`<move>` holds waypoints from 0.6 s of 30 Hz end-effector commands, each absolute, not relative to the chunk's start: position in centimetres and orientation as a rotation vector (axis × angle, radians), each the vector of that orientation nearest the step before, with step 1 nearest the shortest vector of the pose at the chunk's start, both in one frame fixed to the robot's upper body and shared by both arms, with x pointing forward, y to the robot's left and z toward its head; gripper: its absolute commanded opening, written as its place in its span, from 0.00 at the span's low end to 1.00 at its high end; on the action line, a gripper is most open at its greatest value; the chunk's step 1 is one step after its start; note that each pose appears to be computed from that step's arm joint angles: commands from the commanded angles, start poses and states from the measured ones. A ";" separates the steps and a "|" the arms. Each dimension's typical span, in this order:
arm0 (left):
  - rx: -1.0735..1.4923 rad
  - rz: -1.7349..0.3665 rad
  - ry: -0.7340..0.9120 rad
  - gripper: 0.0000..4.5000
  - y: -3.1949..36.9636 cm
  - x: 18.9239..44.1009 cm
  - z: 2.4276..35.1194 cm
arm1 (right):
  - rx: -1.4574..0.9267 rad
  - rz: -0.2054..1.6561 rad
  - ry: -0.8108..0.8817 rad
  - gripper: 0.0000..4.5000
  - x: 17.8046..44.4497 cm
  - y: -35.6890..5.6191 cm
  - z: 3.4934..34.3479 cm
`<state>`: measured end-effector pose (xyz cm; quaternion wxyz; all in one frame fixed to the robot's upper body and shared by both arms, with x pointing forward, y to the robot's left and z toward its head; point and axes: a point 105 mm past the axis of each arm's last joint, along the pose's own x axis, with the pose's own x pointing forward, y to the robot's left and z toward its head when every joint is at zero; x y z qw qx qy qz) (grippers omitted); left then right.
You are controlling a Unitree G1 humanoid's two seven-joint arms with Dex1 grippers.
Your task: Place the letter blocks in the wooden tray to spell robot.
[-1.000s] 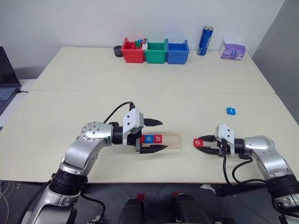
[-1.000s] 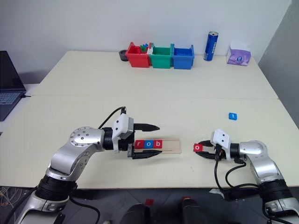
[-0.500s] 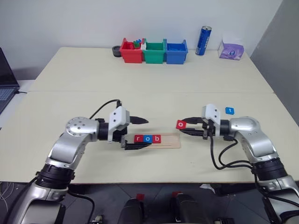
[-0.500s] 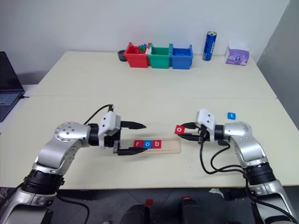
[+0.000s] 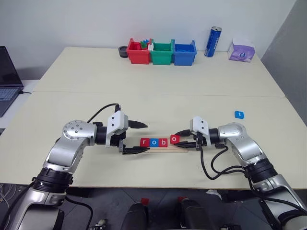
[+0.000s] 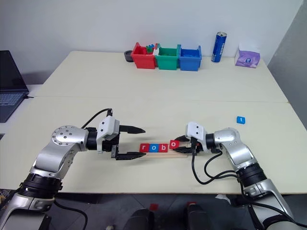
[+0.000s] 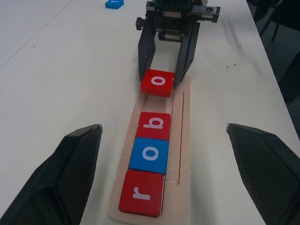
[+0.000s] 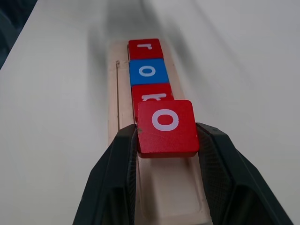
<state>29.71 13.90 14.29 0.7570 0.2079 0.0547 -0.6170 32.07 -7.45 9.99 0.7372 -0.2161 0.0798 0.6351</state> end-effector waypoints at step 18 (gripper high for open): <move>0.476 -1.360 0.063 1.00 13.1 29.4 15.6 | -0.523 1.436 0.174 0.32 32.4 -6.1 9.9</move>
